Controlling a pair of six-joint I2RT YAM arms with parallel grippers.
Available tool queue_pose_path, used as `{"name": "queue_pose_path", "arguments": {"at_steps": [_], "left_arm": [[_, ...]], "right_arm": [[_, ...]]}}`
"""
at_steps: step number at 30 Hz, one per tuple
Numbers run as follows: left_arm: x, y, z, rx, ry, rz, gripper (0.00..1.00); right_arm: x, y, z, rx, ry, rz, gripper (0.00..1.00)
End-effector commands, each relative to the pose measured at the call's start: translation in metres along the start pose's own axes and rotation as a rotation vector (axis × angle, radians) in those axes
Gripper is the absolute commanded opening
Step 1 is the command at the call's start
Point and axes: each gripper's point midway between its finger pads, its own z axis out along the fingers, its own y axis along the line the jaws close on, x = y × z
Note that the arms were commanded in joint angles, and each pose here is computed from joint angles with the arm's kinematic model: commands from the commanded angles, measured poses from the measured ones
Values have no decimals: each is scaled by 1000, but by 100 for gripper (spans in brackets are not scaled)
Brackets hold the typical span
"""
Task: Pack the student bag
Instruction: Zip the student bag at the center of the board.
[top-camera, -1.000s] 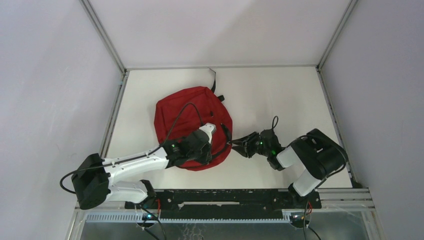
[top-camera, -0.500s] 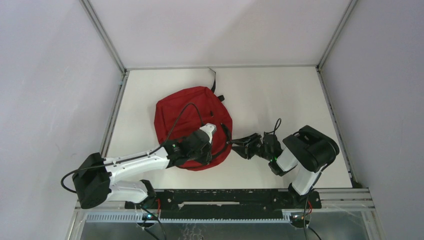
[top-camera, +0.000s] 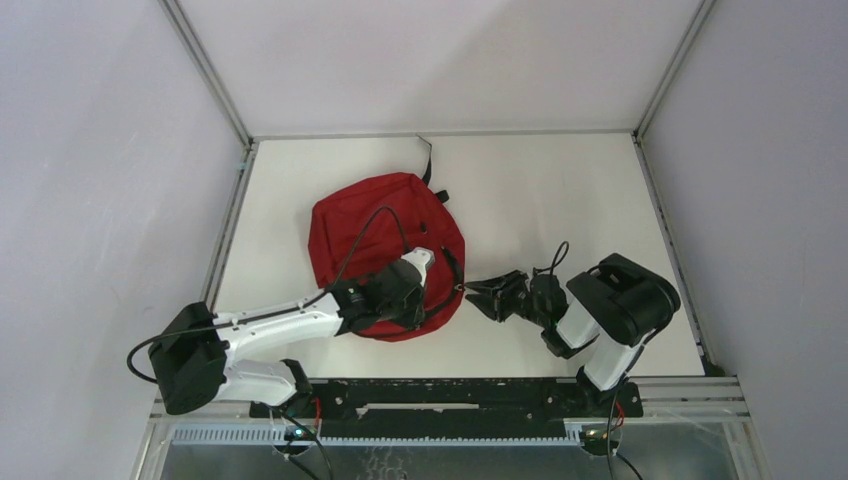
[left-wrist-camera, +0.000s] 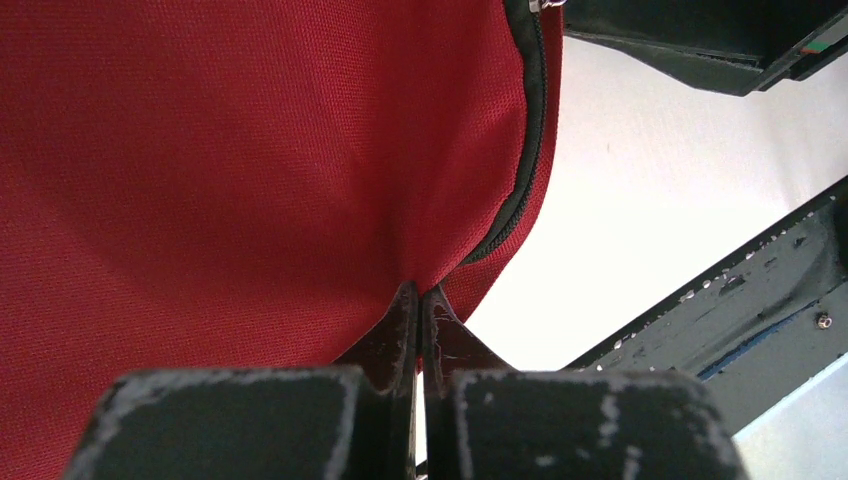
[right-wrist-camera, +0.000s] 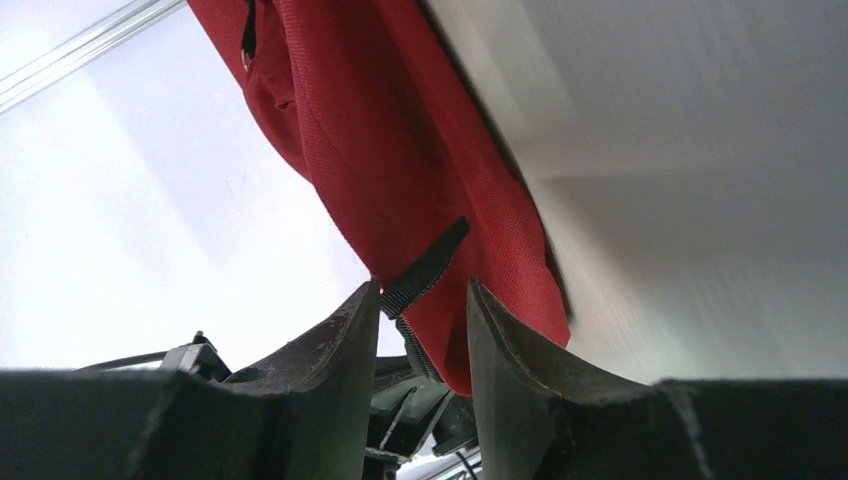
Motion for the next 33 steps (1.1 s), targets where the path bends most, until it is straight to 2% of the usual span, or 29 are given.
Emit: {"name": "queue_pose_path", "arguments": {"at_steps": [1,9,23,27,33], "left_arm": [[-6,-11,0,48,-26,8,0],[-5,-10,0,46,-27,11,0],[-7,-10,-1,48,-34,15,0],[-6,-11,-1,50,-34,15,0],[-5,-9,-1,47,-31,14,0]], "right_arm": [[4,16,-4,-54,-6,-27,46],[16,19,3,-60,41,-1,46],[9,11,6,-74,22,74,43],[4,16,9,-96,6,71,31],[-2,19,3,-112,-25,55,0]]}}
